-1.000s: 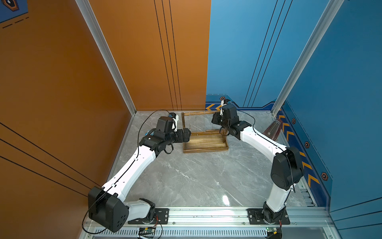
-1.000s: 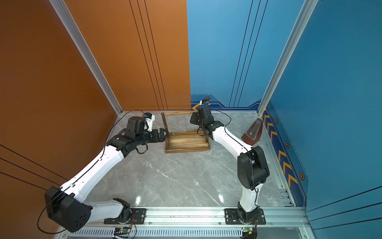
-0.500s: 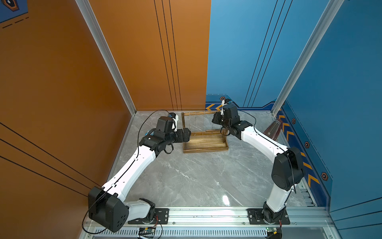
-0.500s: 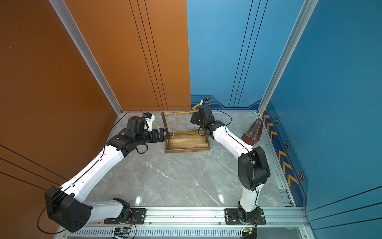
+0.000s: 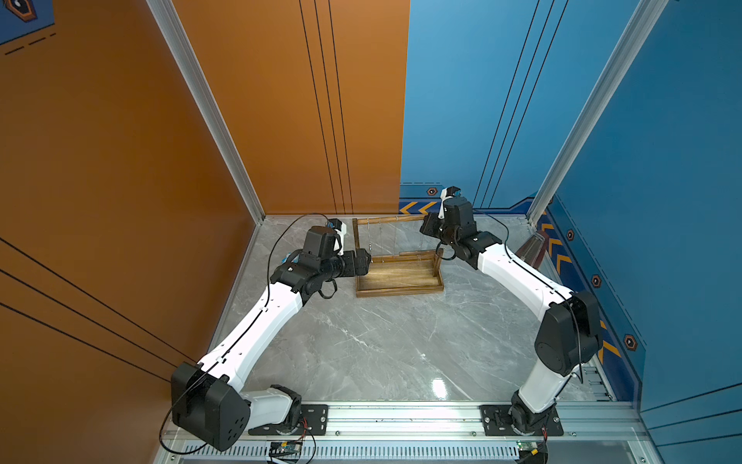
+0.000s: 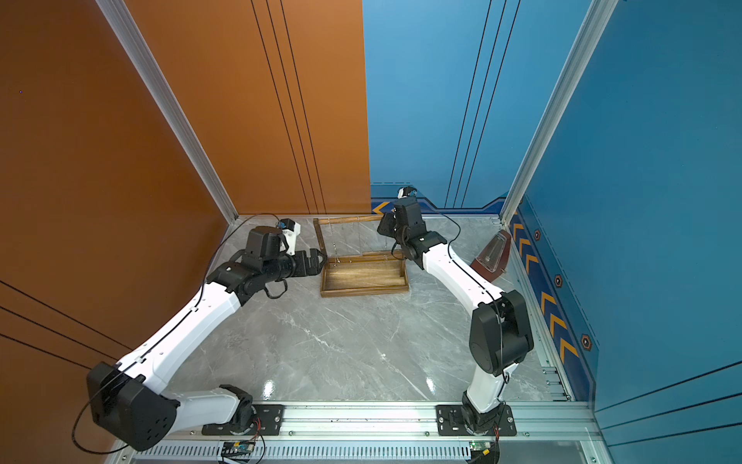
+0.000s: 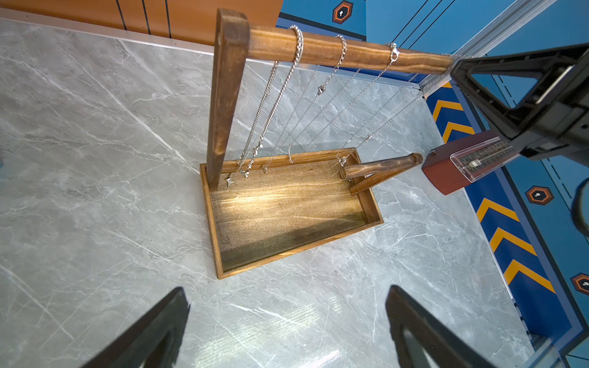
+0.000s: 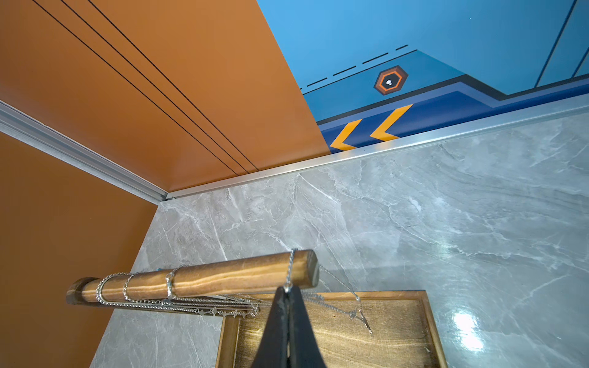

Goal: Take the necklace off the jewelry display stand
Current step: Take off the necklace from the stand.

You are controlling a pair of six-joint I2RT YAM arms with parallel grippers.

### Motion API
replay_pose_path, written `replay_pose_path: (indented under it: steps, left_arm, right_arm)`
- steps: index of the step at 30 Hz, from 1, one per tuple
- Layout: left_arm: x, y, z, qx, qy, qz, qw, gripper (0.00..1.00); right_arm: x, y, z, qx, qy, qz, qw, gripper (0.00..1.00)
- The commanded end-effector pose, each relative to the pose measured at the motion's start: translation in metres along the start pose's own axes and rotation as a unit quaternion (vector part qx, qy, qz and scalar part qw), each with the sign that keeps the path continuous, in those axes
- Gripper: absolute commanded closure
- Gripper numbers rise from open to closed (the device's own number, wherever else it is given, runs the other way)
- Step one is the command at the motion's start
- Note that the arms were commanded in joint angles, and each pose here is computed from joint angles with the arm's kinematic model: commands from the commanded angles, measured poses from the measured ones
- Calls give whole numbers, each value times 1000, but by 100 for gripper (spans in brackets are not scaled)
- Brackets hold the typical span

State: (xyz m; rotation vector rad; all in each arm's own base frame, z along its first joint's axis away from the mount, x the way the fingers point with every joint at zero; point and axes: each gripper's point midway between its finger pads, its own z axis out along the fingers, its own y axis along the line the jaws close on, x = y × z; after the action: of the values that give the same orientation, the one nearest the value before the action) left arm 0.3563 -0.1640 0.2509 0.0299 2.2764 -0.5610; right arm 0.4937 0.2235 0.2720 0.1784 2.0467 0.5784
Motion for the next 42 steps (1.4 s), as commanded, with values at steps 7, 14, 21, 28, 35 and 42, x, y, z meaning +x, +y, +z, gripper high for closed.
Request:
replay_pose_path:
  steps: [7, 14, 21, 28, 35, 42]
  left_arm:
    - [5, 2, -1, 3, 7, -5, 1000, 2]
    - [6, 2, 0, 3, 9, -6, 1000, 2]
    - [6, 2, 0, 2, 9, -5, 1000, 2]
    - [4, 4, -1, -3, 3, 1, 1000, 2]
    - [-3, 9, -11, -19, -20, 9, 1000, 2]
    - [-9, 2, -23, -16, -51, 42, 998, 2]
  right_arm:
    - [-18, -4, -18, -1, -5, 9, 1000, 100]
    - [-27, -13, -22, 3, -9, 14, 1000, 100]
    - [-39, -20, -30, 1, -16, 17, 1000, 100]
    - [-50, -21, -41, -7, -20, 22, 1000, 100]
    - [-65, -23, -57, -14, -30, 24, 999, 100]
    - [-80, -20, -76, -21, -41, 19, 999, 100]
